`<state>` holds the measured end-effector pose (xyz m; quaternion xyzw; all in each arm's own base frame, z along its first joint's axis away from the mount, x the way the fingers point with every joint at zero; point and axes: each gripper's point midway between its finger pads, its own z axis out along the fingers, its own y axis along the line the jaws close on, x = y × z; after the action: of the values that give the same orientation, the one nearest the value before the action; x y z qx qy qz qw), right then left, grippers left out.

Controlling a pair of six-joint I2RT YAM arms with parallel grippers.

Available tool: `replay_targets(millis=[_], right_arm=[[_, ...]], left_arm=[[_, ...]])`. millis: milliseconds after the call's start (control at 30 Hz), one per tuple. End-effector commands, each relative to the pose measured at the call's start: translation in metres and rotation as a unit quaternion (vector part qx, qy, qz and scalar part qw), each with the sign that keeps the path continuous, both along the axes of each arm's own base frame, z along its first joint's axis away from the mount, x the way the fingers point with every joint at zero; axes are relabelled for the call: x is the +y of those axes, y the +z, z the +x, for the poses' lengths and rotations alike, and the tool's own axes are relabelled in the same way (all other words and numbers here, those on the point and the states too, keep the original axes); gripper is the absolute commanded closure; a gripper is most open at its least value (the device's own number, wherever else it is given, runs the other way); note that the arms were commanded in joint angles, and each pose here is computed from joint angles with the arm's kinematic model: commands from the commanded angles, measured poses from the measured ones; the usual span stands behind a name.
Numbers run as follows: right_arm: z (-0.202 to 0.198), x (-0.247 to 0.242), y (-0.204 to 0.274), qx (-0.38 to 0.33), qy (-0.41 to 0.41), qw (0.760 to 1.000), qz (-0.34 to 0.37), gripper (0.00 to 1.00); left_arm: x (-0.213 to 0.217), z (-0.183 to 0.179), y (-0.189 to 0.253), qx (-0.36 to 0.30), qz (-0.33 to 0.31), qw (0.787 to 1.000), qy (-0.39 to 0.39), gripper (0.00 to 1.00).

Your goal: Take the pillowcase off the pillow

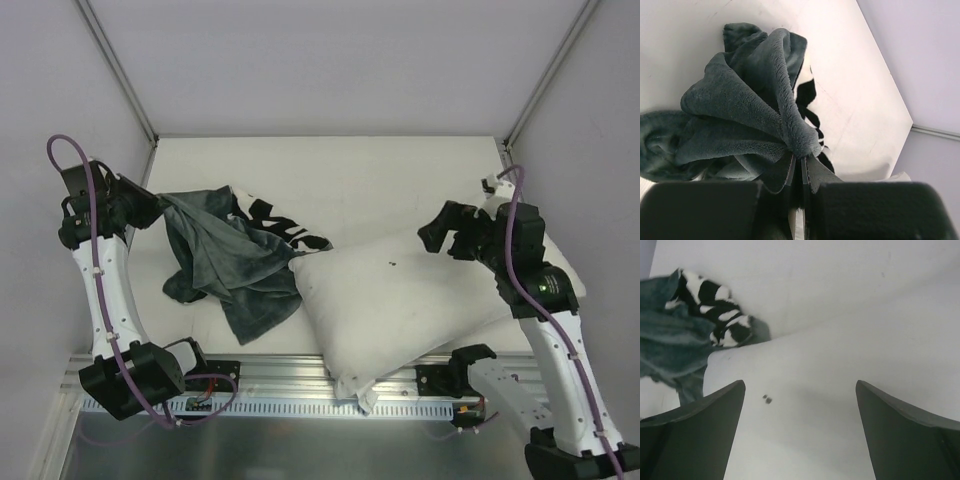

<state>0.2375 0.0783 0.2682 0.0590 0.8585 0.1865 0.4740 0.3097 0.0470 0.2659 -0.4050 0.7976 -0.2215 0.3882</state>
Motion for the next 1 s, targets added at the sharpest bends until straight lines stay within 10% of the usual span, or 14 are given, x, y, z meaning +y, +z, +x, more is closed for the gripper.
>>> replay_targets(millis=[0,267,500,533,567,600,667,967], right_arm=[[-0.017,0.035,0.015,-0.027,0.119,0.990,-0.071,0.04],[-0.069,0.126,-0.051,0.045,0.305,0.910,-0.277,0.04],[-0.048,0.149,-0.137,0.133,0.273,0.848,-0.435,0.02],[-0.044,0.149,-0.140,0.137,0.267,0.845,-0.443,0.15],[-0.036,0.147,-0.141,0.142,0.255,0.848,-0.444,0.31],[-0.031,0.151,-0.135,0.141,0.252,0.854,-0.433,0.67],[-0.011,0.148,-0.121,0.135,0.225,0.876,-0.405,0.99],[0.082,0.095,0.008,0.047,0.064,0.972,-0.223,0.99]], left_arm=[[-0.006,0.000,0.025,-0.048,0.020,0.999,-0.009,1.00],[-0.016,0.001,0.023,-0.045,0.025,0.998,-0.022,1.00],[-0.015,-0.001,0.026,-0.049,0.052,0.997,-0.030,1.00],[-0.015,-0.001,0.028,-0.050,0.054,0.997,-0.030,1.00],[-0.014,-0.001,0.031,-0.052,0.056,0.997,-0.030,1.00],[-0.014,0.000,0.033,-0.053,0.060,0.996,-0.031,1.00],[-0.010,0.000,0.042,-0.059,0.070,0.995,-0.026,1.00],[0.019,-0.008,0.126,-0.131,0.099,0.986,0.038,1.00]])
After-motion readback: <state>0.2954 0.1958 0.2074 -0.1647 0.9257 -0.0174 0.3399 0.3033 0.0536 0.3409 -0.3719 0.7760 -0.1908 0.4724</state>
